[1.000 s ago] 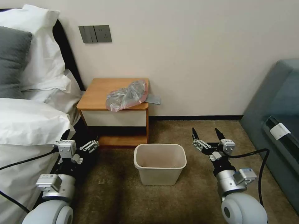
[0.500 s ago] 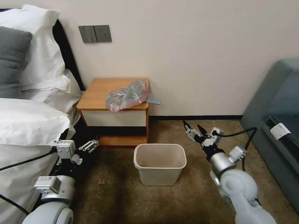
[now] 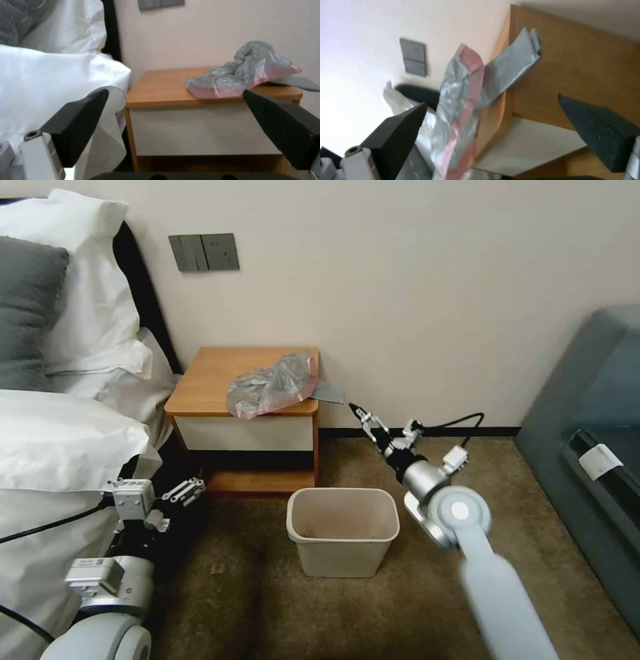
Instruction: Pick up the garbage bag from the table and place it over the trash can.
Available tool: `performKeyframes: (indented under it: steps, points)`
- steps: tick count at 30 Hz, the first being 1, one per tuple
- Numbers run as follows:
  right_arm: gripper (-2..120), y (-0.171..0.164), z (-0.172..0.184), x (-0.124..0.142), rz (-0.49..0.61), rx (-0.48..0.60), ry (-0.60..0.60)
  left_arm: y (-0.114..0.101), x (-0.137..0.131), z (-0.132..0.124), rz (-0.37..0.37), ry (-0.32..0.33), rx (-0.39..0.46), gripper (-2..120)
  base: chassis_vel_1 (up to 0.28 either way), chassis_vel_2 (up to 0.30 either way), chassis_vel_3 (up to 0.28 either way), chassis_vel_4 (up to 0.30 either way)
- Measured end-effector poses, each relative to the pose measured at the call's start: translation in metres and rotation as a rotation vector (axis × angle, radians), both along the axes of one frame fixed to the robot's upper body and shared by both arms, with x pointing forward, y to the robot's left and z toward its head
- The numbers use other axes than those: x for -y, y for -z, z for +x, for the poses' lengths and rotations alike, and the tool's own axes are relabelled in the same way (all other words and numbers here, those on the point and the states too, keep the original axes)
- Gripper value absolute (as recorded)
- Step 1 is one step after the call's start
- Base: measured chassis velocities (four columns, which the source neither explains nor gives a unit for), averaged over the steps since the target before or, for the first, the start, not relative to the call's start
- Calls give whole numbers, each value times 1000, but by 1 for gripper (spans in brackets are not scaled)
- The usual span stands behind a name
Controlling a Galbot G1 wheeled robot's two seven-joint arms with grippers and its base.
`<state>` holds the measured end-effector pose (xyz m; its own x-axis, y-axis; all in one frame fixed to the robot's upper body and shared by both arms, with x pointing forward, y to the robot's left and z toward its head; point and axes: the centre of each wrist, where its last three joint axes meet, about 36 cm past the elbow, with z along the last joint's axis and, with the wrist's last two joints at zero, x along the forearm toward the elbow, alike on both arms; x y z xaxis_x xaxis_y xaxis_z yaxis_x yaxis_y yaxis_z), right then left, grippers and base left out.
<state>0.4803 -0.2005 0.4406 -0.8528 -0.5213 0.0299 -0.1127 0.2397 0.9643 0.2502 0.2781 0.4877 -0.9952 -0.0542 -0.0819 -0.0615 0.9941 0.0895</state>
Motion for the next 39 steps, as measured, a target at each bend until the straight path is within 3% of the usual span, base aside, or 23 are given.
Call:
performKeyframes:
  steps: [10,22,25,28,39]
  points:
    - [100,16,64,-14,79,-64,1,-2,1,-4,4,0,11,100,0,0,0,0]
    - [99,36,98,-34,86,-77,5,-2,1,-7,7,1,14,100,0,0,0,0]
    - [93,41,102,-37,97,-78,9,-3,2,-8,8,1,15,100,0,0,0,0]
    - [78,43,103,-38,106,-63,8,-4,2,-9,9,2,16,100,0,0,0,0]
    - [43,42,102,-38,87,-48,4,-5,4,-10,4,-2,20,100,0,0,0,0]
